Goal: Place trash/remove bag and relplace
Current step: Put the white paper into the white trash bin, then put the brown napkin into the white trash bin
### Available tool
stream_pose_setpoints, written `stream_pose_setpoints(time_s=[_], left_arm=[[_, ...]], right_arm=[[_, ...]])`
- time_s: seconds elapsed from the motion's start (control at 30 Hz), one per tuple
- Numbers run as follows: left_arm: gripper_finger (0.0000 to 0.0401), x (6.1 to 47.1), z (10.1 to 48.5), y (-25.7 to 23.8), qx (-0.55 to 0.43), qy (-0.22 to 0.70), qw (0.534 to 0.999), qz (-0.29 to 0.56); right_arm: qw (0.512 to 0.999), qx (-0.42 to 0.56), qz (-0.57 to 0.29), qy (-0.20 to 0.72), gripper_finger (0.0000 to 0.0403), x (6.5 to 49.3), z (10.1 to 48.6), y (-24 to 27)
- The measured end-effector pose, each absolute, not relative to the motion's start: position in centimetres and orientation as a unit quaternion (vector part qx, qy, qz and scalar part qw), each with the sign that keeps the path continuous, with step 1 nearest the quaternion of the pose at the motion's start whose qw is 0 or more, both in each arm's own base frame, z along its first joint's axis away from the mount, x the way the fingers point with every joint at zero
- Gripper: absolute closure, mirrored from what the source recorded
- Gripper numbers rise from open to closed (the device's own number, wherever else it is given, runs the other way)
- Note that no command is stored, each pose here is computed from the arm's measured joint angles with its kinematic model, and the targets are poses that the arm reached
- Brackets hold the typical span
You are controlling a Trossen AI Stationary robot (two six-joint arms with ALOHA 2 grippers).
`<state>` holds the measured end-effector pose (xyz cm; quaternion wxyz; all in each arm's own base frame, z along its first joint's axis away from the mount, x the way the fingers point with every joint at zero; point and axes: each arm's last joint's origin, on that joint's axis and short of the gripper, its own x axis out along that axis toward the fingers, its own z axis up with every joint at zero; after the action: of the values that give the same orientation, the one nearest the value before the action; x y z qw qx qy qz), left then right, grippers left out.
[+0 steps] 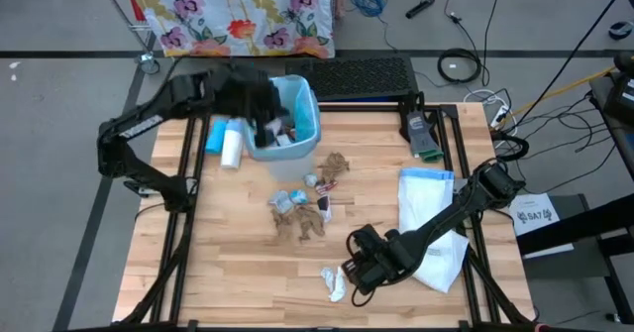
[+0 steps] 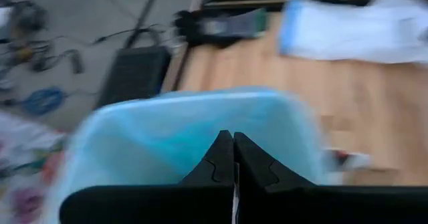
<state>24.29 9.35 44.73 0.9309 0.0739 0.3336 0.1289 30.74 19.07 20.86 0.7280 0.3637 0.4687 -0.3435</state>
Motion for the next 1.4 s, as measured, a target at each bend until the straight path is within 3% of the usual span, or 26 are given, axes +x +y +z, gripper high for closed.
stream_pose_setpoints(time_s=[0.3, 0.6, 0.83, 1.17, 1.4], left_arm=[[0.0350, 25.5, 42.6, 14.2, 0.085, 0.377, 0.904, 0.181], [0.0274, 25.9, 42.0, 14.6, 0.093, 0.394, 0.898, 0.173], [0.0269, 24.1, 43.1, 11.5, 0.053, 0.398, 0.904, 0.151], [0.0269, 23.6, 43.8, 5.8, -0.044, 0.386, 0.921, 0.024], [0.0269, 26.1, 39.5, 0.2, -0.094, 0.417, 0.904, 0.000]], right_arm=[[0.705, 0.417, -0.373, 0.436, 0.0261, 32.1, 20.9, 17.4], [0.696, 0.443, -0.381, 0.418, 0.0261, 33.1, 21.0, 16.2], [0.702, 0.442, -0.372, 0.417, 0.0261, 33.4, 21.1, 15.9], [0.748, 0.352, -0.322, 0.461, 0.0261, 33.7, 21.0, 15.2], [0.757, 0.296, -0.298, 0.501, 0.0261, 32.4, 21.9, 15.3]])
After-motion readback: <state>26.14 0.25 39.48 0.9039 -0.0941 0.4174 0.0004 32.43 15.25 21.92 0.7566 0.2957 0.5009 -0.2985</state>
